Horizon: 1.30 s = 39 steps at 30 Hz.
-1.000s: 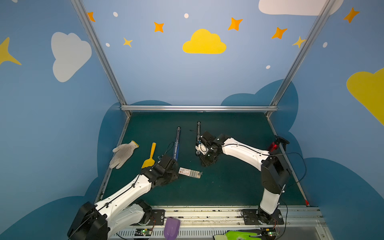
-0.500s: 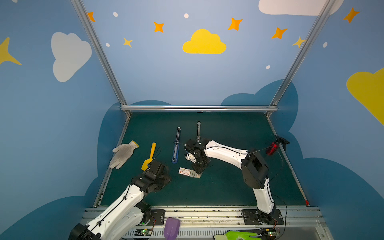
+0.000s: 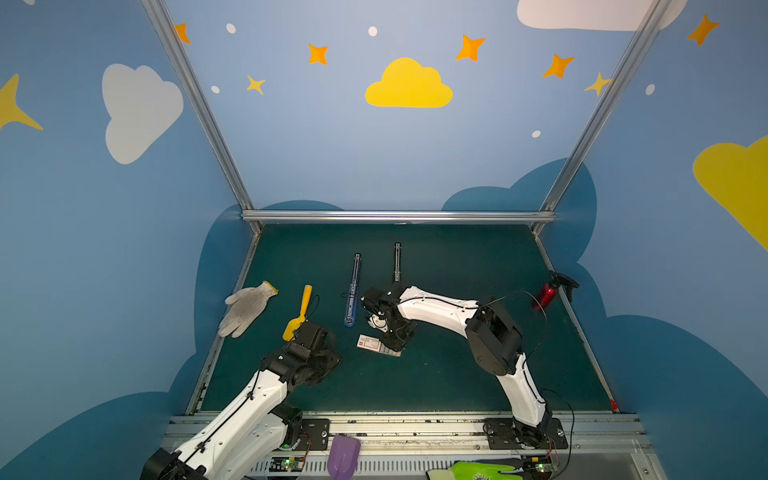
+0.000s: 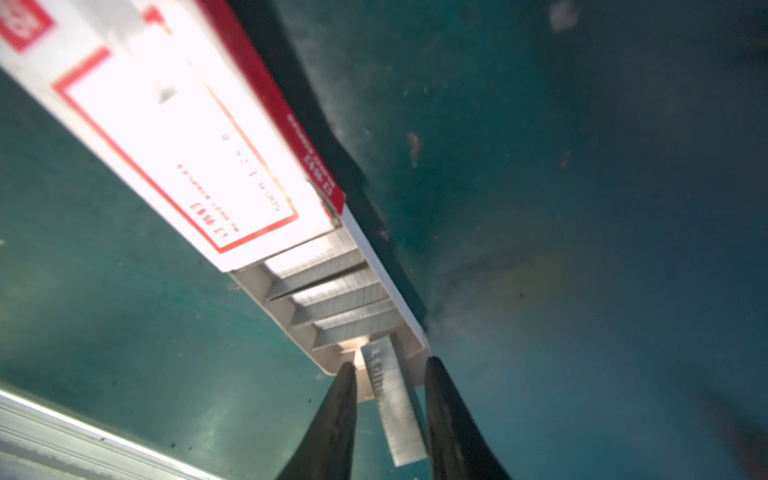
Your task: Load the staples into the stapler
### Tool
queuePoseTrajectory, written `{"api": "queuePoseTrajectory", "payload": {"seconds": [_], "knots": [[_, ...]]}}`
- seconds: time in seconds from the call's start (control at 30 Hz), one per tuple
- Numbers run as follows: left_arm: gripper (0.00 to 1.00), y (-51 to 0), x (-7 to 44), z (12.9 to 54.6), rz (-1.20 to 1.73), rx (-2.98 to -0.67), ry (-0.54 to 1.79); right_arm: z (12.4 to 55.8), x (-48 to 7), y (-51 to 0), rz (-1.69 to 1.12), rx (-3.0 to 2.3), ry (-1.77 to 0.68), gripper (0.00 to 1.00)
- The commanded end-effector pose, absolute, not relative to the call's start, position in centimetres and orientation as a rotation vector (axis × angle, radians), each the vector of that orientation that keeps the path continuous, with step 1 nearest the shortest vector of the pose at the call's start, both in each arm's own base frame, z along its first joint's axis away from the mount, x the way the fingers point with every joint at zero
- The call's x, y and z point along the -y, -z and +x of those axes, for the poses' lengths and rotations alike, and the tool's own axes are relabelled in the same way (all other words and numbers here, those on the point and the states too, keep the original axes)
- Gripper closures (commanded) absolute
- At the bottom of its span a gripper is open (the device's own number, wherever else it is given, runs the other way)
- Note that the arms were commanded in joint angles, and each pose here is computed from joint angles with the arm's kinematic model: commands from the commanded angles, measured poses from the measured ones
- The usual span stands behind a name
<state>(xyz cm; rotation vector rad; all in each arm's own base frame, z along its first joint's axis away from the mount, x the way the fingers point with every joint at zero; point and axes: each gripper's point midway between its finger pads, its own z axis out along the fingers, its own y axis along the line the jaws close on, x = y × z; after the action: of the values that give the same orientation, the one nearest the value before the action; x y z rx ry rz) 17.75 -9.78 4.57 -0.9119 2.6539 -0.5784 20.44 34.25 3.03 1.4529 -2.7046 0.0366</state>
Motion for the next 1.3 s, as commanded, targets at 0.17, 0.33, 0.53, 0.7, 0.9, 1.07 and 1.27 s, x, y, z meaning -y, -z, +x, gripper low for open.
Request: {"api": "queuePoseTrajectory", "payload": {"seconds": [0.17, 0.33, 0.53, 0.7, 0.9, 1.07, 1.27], "knots": [[0.49, -3.8, 9.6, 17.5, -0.927, -2.675, 0.572, 20.2, -33.7, -2.3, 1.479, 2.676, -0.125, 0.74], [0.49, -3.6, 9.5, 17.4, -0.936, -2.677, 0.575, 20.0, -33.5, -1.8, 1.480, 2.669, -0.147, 0.72], [0.50, -3.5, 9.5, 17.4, -0.944, -2.676, 0.577, 19.6, -33.7, -1.6, 1.489, 2.661, -0.134, 0.72], [0.51, -3.4, 9.3, 17.2, -0.953, -2.675, 0.576, 19.2, -33.6, -1.3, 1.499, 2.645, -0.149, 0.70], [0.51, -3.3, 9.3, 17.1, -0.964, -2.673, 0.577, 19.0, -33.3, -1.0, 1.500, 2.638, -0.171, 0.68], [0.52, -3.3, 9.2, 17.1, -0.969, -2.668, 0.579, 19.0, -33.4, -0.9, 1.503, 2.640, -0.173, 0.74], [0.52, -3.3, 9.1, 17.1, -0.973, -2.666, 0.577, 19.2, -33.3, -1.2, 1.498, 2.654, -0.185, 0.82]]}}
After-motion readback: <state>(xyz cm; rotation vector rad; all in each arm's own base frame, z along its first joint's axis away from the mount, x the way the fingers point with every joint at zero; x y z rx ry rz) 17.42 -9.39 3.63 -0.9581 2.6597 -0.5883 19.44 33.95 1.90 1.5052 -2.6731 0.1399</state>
